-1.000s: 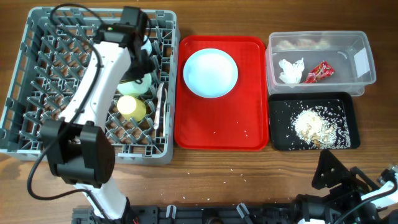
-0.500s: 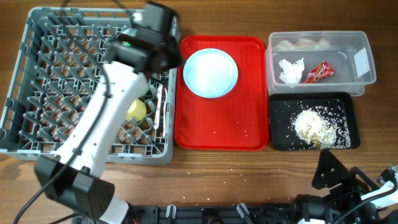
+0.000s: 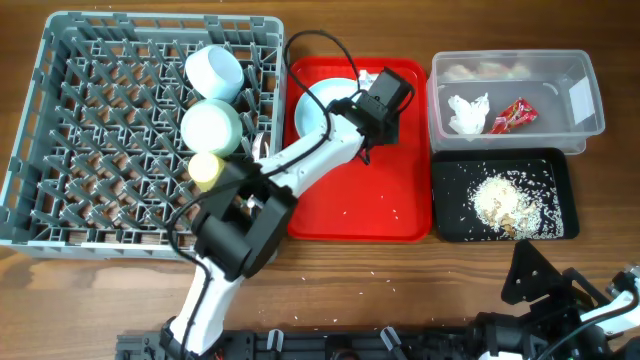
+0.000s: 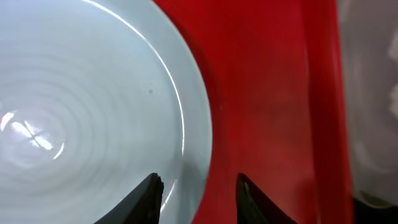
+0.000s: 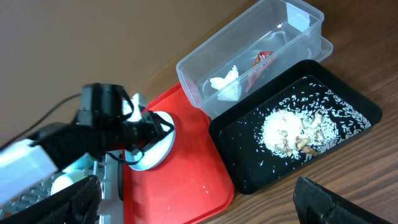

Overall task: Sort waste into correct bins and load items into the dishwasher rack
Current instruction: 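Move the left gripper to the light-blue plate and grasp its rim, then lift the plate and stand it upright at the rack's right edge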

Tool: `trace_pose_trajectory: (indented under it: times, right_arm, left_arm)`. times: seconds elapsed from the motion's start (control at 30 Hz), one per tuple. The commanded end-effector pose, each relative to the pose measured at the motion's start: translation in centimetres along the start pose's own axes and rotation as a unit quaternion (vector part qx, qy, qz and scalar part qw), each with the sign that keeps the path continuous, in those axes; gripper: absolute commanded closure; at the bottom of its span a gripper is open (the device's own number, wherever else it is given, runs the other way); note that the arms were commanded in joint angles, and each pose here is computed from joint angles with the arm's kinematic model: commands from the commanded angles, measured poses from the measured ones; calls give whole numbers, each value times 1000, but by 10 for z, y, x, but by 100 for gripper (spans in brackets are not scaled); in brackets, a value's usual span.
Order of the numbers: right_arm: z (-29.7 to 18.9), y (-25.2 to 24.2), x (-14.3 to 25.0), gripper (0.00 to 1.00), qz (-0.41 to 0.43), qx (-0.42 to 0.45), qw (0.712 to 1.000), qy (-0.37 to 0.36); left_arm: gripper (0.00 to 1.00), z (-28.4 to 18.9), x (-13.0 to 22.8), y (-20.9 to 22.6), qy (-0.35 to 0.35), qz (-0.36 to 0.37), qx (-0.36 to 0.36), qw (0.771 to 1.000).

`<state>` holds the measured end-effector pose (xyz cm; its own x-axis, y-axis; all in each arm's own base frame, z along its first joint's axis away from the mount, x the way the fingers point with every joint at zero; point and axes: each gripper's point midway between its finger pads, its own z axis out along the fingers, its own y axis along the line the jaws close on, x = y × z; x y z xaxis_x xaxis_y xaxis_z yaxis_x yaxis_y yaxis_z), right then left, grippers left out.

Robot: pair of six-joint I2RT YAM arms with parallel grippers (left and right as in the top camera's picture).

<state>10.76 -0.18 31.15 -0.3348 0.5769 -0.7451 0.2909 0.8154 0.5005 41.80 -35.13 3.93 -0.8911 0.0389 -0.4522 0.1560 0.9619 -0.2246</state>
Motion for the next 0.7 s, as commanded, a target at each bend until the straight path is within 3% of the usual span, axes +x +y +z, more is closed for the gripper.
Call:
trace_pose_trajectory:
  times: [0.0, 0.07, 0.1, 0.27, 0.43, 0.53, 0.67]
  right_arm:
    - [-3, 0, -1, 0, 4, -2, 1000, -7]
    - [-3, 0, -1, 0, 4, -3, 1000, -7]
    - [-3, 0, -1, 0, 4, -3, 1000, -7]
    - [-3, 0, -1, 0, 4, -2, 1000, -7]
    - [-3, 0, -1, 0, 4, -2, 1000, -7]
    - [-3, 0, -1, 0, 4, -2, 1000, -7]
    - [-3, 0, -1, 0, 4, -3, 1000, -7]
  left_arm:
    - [61, 27, 18, 6, 22, 16, -13, 1000]
    - [68, 38, 24, 14, 25, 20, -29, 999]
    - [96, 40, 25, 17, 26, 20, -35, 999]
    - [96, -18, -19, -6, -32, 12, 4, 999]
    - [96, -240, -96, -31, -196, -11, 116, 974]
    - [96, -343, -105, 6, -240, -36, 165, 956]
    - [96, -368, -112, 59, -189, -72, 262, 943]
